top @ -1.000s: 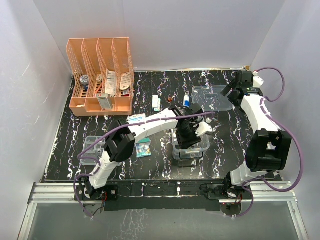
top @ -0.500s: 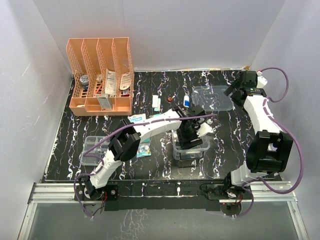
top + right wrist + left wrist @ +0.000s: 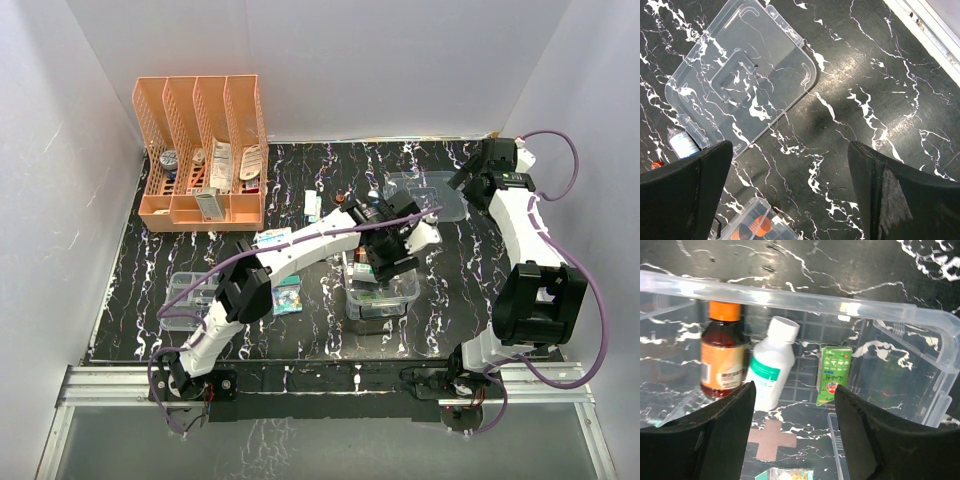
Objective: Organize the medicine kit
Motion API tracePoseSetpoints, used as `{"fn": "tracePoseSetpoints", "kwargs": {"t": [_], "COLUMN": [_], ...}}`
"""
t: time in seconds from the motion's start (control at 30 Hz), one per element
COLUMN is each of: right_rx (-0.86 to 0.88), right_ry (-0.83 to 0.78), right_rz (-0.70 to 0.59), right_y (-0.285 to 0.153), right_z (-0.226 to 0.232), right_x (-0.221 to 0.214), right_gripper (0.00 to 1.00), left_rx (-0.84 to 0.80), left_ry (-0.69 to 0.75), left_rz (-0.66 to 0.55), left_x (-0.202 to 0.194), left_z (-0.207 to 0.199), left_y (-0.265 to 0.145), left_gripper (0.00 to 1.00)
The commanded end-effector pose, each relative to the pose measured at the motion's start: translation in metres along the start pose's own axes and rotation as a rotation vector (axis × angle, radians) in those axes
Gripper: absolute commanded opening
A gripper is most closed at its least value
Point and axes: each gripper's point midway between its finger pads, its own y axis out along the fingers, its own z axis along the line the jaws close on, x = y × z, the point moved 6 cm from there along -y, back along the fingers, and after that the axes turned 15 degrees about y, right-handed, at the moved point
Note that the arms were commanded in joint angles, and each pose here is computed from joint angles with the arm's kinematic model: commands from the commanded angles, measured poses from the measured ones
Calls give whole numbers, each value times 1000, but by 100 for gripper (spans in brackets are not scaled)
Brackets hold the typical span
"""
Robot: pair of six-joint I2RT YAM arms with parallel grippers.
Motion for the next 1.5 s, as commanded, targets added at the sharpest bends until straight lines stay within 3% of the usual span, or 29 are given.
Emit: {"fn": "tracePoseSetpoints", "kwargs": {"t": [0.0,0.1,0.23,0.4,0.67,0.87,1.17,1.47], "right_rx": [72,58,69,151,182,201,207,189], "right_ry": [1,-37,-84,-158,-338,-362,-395,-406], "right_rz": [-63,-74,-64,-25,6,28,36,6], "right_y": [-27,-32,-37,-44,-61,-73,-80,-84], "right_z": [18,17,20,40,87,99,111,112], "right_x": [26,32,35,35,-2,-26,-41,-35], "right_gripper": [98,98,98,98,98,99,98,98], "left_rx": [249,356,436,505,395,410,459,460], "left_ry": [-106,-330,-671,-782,-1081,-1307,-1412,-1457], "left_rz": [-120,-93,0,60,161,204,251,333], "left_x": [21,-6,-75,-134,-193,-226,-243,-256], "left_z": [31,60,82,72,57,72,99,94], "left_y": [-79,-100,-125,-140,-112,-97,-69,-49], "left_gripper": [64,65,70,77,97,99,99,93]}}
